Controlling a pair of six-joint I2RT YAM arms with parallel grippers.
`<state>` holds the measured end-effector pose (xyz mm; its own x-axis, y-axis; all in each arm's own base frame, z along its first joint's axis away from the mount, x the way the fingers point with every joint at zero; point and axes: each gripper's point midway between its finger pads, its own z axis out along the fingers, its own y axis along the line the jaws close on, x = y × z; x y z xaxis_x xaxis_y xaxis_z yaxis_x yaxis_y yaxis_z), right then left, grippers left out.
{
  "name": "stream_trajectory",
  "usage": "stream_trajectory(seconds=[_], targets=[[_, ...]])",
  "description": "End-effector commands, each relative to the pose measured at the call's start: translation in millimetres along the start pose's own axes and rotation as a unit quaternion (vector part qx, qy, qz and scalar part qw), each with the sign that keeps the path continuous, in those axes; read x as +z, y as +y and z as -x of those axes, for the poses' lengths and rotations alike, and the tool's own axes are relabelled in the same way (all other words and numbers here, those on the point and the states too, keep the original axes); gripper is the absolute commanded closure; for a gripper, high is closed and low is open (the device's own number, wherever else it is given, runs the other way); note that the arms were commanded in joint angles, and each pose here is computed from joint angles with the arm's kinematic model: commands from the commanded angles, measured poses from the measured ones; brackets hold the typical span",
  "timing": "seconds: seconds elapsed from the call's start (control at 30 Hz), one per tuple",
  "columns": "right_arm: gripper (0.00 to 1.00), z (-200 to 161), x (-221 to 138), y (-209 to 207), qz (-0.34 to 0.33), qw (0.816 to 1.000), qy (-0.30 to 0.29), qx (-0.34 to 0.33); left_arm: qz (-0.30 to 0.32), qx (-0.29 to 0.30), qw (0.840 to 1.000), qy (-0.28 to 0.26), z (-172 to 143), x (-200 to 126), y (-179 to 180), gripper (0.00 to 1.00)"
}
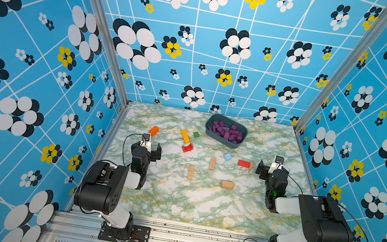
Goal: Pick purple bricks into the storage bin
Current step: Reset both arms
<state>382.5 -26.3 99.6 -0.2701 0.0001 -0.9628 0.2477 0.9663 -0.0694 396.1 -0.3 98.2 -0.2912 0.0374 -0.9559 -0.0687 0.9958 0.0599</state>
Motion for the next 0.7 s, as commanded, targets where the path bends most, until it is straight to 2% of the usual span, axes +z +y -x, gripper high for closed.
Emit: stream_trajectory(seconds=[0.0,0.2,0.3,0.47,0.67], targets=[[0.01,2.0,5.6,-14.2,-0.04,0.999,0.005,0.014,-0.008,-0.006,1.0,0.005,0.2,-0.3,-0.9,0.01],[0.01,2.7,-3.9,-13.0,-0.025,0.999,-0.02,0.017,-0.008,-0.006,1.0,0.003,1.0,-0.2,-0.7,0.0],[0.01,2.6,-2.0,-9.1,-0.016,1.0,-0.015,0.01,-0.015,0.002,1.0,0.0,0.9,-2.0,-4.9,0.0],[0.01,0.2,0.4,20.7,0.065,0.998,-0.001,-0.022,-0.025,0.005,1.0,-0.001,0.7,-2.7,-9.0,0.01],[0.01,0.2,5.9,15.6,0.046,0.999,0.011,-0.018,-0.026,0.006,1.0,0.0,0.5,-2.1,-8.9,0.0]])
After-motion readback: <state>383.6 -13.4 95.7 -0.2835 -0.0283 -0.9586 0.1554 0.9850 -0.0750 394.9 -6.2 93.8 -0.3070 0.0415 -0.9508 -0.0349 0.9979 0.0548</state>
